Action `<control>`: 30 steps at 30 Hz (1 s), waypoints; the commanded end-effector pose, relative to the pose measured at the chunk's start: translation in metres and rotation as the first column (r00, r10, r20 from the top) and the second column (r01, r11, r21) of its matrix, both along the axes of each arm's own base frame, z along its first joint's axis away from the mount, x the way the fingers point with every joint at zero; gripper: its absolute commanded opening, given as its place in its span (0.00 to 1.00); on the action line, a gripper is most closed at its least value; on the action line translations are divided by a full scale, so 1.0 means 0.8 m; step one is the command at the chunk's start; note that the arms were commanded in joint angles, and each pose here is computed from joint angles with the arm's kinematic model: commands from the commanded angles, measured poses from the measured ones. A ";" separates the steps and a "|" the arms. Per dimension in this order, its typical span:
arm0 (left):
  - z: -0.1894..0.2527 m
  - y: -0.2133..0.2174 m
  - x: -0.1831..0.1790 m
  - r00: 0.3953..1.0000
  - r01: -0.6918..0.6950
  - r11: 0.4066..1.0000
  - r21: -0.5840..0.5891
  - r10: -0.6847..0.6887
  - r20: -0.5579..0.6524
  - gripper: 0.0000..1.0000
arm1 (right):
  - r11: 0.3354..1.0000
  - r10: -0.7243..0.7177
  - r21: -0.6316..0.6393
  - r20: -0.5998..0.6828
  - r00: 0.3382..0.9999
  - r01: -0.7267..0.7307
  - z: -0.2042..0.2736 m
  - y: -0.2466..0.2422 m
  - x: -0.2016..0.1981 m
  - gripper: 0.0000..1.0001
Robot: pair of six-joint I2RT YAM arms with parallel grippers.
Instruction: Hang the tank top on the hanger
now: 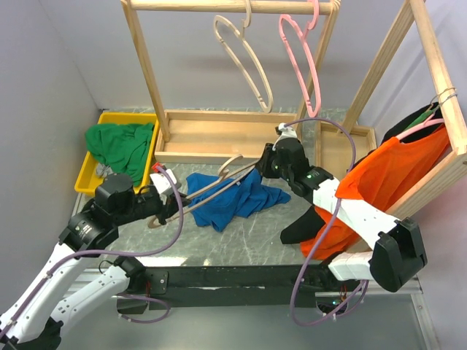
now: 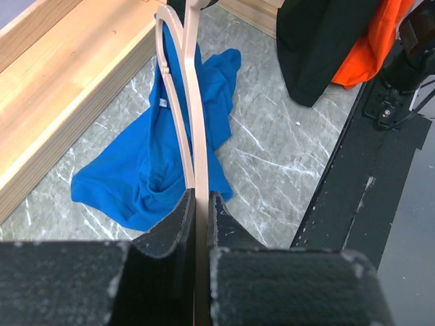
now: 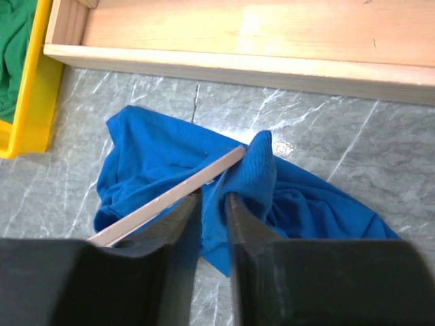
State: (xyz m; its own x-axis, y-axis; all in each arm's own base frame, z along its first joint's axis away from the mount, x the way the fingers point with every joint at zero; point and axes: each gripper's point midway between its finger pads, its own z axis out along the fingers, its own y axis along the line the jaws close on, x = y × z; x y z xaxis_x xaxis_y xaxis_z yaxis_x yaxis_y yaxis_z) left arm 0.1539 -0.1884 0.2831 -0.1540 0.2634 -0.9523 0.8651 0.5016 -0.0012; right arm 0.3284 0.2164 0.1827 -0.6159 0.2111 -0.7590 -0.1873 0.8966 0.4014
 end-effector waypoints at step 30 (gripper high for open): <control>0.017 0.018 0.015 0.990 -0.142 0.990 -0.008 0.142 -0.013 0.01 | 0.989 -0.146 -0.042 -0.160 0.976 0.141 -0.108 -0.046 -0.054 0.41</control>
State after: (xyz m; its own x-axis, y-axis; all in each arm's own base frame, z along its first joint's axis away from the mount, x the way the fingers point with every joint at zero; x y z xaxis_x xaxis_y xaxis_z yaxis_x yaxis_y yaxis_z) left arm 0.1574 -0.1786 0.2635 -0.2692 0.2893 -0.9186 0.8156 0.5757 -0.0577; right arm 0.2733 0.1728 0.0559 -0.7866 0.2286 -0.5736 0.0215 0.9386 0.3445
